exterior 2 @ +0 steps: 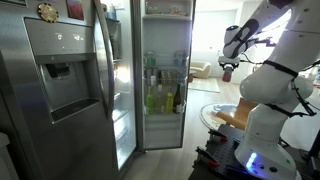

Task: Remove the pink can from the fridge and put it on the glass table

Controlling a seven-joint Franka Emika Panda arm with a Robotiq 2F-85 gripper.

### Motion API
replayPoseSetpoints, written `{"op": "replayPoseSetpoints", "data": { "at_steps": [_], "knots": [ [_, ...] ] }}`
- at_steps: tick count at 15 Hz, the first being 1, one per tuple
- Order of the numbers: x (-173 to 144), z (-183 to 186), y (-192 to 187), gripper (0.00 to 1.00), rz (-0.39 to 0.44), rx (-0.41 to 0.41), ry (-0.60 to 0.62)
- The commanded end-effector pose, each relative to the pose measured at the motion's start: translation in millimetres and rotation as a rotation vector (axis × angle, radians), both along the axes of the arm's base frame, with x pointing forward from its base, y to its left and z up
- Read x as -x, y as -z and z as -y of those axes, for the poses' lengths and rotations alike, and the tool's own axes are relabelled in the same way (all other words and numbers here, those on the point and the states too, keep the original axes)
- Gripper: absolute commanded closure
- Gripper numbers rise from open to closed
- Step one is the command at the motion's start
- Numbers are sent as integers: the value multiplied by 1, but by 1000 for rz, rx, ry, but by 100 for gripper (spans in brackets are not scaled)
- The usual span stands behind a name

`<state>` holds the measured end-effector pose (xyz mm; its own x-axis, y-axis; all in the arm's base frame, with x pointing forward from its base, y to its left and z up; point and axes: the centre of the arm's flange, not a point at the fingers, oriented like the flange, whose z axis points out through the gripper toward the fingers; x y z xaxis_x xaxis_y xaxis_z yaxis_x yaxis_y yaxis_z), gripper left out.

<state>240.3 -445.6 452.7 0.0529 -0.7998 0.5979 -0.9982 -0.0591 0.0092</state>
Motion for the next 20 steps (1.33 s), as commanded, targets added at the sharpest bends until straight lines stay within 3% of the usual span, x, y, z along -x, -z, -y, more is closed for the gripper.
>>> {"op": "replayPoseSetpoints", "data": {
  "at_steps": [1, 7, 8, 13, 20],
  "knots": [
    [0, 0, 0, 30, 0, 0, 0],
    [0, 0, 0, 30, 0, 0, 0],
    [0, 0, 0, 55, 0, 0, 0],
    [-8, 24, 11, 55, 10, -9, 24],
    [-27, 73, 38, 55, 31, 90, 45]
  ]
}}
